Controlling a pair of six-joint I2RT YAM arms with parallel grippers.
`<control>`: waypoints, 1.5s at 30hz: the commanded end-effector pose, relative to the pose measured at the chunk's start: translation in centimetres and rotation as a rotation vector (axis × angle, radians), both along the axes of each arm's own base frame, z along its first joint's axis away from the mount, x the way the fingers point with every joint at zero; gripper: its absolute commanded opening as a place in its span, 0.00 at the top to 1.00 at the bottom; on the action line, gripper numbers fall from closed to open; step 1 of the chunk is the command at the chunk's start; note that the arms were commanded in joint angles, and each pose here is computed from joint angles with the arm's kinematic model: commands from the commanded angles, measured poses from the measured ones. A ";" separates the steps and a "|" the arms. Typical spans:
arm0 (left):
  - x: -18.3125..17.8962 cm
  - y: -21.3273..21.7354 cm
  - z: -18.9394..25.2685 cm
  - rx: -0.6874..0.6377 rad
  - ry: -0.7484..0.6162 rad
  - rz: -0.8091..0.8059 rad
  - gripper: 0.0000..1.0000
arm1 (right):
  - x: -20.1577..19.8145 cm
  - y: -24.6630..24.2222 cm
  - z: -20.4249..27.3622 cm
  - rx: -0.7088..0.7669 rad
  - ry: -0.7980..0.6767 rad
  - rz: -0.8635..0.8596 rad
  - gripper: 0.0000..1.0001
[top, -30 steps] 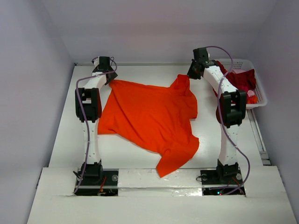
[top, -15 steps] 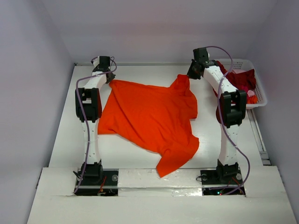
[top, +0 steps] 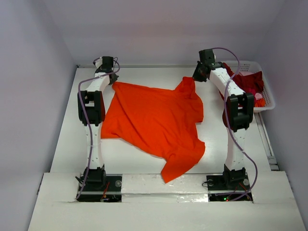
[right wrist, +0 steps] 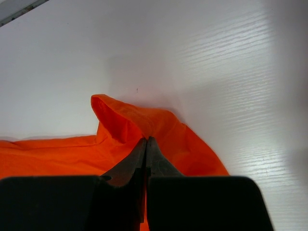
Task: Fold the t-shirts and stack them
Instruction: Flatten the tshirt out
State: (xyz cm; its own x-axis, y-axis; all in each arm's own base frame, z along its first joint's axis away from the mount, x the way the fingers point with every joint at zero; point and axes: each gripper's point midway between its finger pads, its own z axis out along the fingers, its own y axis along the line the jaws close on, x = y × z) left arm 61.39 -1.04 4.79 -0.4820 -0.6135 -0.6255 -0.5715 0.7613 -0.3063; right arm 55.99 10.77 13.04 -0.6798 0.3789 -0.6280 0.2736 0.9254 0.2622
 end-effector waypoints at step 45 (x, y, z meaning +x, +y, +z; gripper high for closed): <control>-27.1 2.1 44.8 -0.028 -0.822 0.021 1.00 | -23.1 1.5 32.4 0.166 -0.675 0.291 1.00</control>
State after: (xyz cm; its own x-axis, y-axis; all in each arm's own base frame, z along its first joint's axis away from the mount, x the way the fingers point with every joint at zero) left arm 38.62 1.34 45.85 0.0475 -0.6460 -0.7618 -0.2795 0.7236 -0.6311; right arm 37.24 12.97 39.34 -0.4224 0.3403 -0.8401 -0.1291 0.8948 0.4274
